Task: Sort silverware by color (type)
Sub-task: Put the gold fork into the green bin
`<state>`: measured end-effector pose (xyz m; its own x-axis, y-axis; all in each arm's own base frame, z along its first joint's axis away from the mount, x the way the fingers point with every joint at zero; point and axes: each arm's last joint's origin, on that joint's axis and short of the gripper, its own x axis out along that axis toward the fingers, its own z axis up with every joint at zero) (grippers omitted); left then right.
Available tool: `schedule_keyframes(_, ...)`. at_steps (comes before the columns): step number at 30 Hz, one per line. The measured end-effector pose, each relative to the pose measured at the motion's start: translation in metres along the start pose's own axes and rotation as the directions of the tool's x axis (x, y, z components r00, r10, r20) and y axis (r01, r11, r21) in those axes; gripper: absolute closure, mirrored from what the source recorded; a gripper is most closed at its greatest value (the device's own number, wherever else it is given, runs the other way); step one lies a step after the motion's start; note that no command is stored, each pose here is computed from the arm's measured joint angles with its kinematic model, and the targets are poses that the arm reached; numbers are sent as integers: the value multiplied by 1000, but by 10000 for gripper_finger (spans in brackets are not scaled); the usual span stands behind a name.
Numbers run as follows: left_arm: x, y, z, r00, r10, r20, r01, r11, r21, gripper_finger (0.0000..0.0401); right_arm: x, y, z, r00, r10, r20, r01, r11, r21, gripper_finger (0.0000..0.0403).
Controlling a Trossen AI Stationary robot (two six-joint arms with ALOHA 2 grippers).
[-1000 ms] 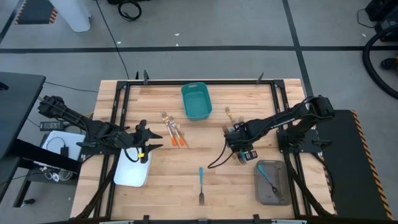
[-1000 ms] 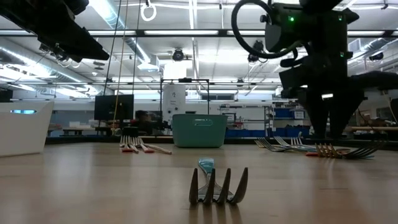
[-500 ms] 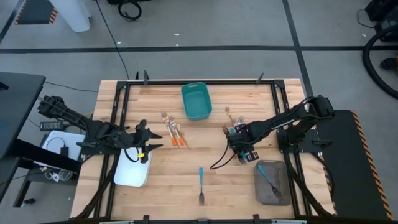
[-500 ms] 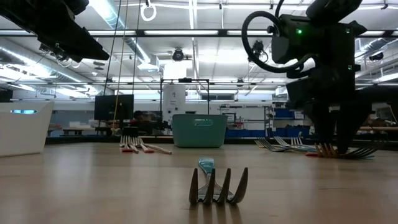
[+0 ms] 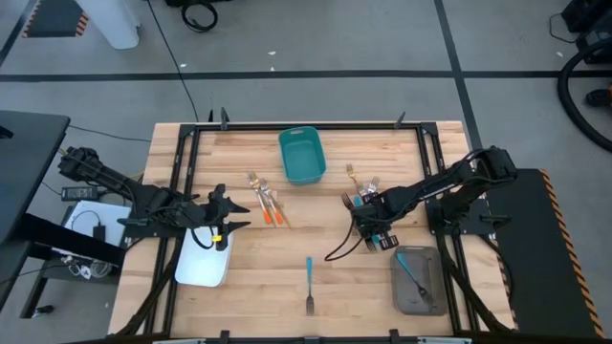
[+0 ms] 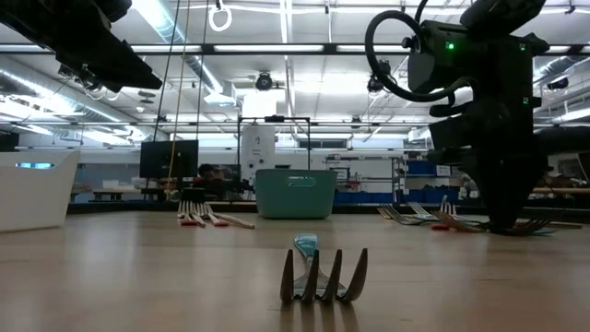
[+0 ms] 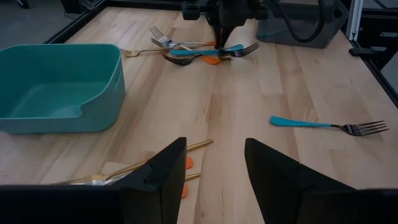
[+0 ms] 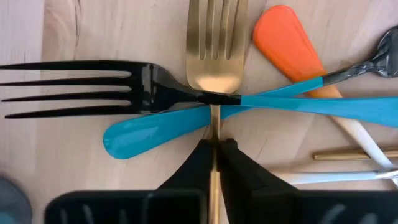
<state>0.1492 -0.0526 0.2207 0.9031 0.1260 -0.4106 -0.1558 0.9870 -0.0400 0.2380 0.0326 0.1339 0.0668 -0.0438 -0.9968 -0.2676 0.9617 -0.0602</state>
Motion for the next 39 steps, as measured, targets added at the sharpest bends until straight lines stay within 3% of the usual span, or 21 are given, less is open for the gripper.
schedule_keyframes(8,0,0,0,1000,0,0,0,1000,0,229,-16,-5,13,998,-67,-4,67,998,12,374)
schedule_keyframes(23,0,0,0,1000,0,-1,0,1000,-1,229,-61,-11,37,996,-86,22,86,996,14,377)
schedule_keyframes(39,0,0,0,1000,0,-3,0,1000,-1,229,-41,-9,24,999,-37,-17,39,993,115,377)
